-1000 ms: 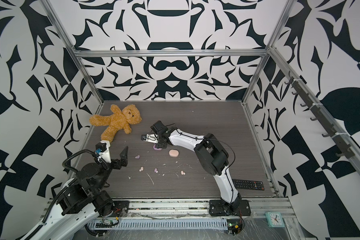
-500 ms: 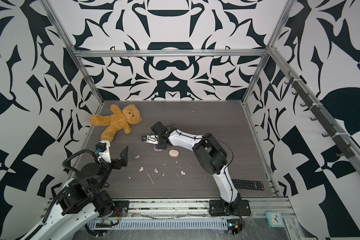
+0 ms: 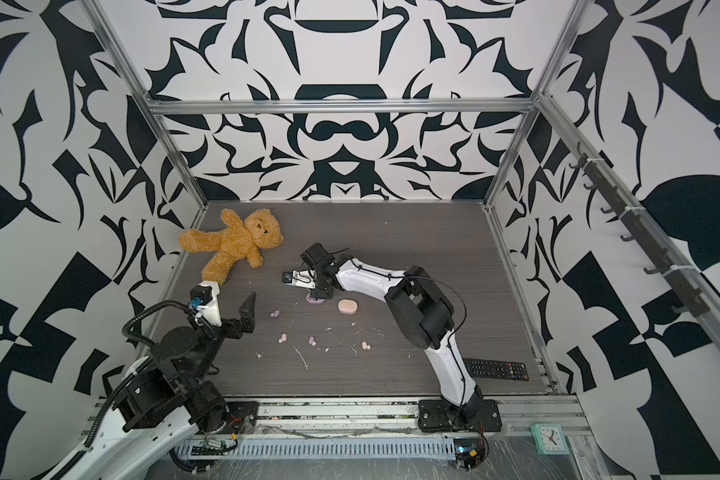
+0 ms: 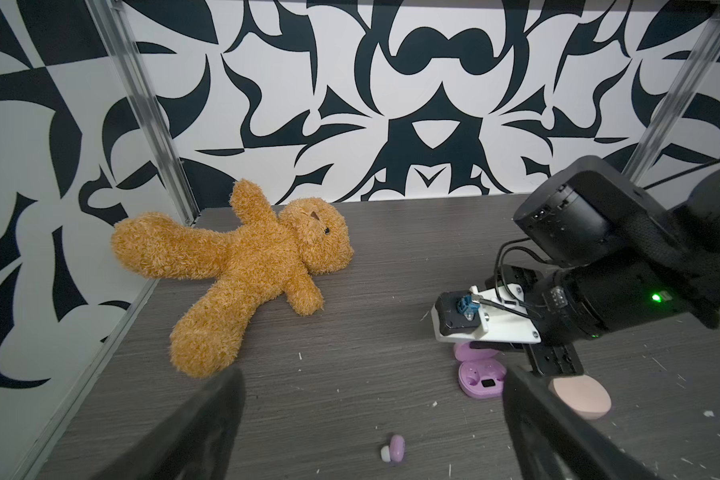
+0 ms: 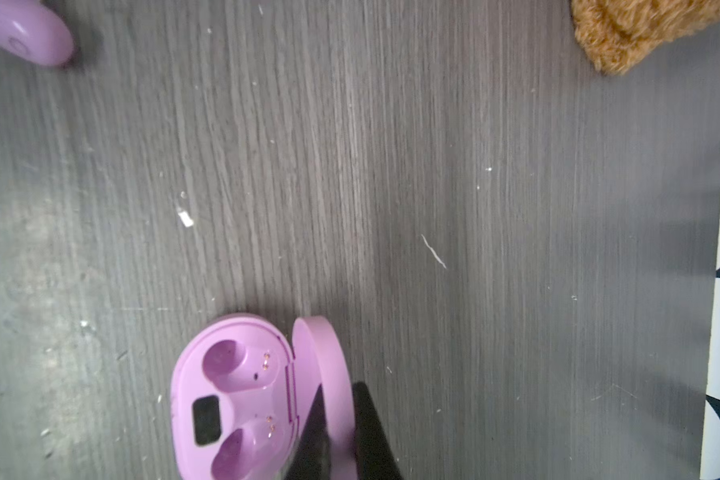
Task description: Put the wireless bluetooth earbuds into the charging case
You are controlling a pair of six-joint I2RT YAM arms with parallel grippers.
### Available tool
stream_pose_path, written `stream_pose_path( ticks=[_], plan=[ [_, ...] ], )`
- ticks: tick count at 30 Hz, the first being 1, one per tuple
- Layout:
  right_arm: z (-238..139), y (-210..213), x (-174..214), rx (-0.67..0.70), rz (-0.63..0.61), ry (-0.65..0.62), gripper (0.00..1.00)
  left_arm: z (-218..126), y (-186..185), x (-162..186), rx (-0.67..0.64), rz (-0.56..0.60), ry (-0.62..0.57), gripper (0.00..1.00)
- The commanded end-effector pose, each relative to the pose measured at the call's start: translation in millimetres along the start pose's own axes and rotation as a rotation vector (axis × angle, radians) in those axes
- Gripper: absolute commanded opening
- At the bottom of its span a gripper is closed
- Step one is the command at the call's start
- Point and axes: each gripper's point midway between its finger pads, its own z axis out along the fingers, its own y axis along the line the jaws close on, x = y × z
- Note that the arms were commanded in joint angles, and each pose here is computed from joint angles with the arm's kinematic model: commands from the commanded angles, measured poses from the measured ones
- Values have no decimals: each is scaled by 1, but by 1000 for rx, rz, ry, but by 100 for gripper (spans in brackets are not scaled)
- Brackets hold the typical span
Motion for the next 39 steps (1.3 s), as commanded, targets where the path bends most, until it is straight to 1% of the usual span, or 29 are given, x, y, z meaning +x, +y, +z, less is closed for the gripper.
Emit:
stream_pose_path(
  ticks=[1, 13, 18, 23, 30, 39],
  plan=[
    [-11, -7, -16, 8, 14, -37, 1, -1, 1, -3, -1, -12, -21, 99],
    [-11, -4, -14, -8, 16, -29, 22, -2, 2, -3, -1, -14, -27, 99],
    [-16, -7, -17, 1, 20, -35, 28, -2, 2, -3, -3, -12, -26, 99],
    [-24, -12, -23, 15, 27, -47, 31, -2, 2, -3, -4, -13, -25, 99],
    [-41, -17, -30, 30, 26, -71, 33, -2, 2, -2, -4, -10, -22, 99],
    [-79, -16, -47, 37, 38, -147, 34, -1, 0, -1, 4, -12, -12, 99]
  ],
)
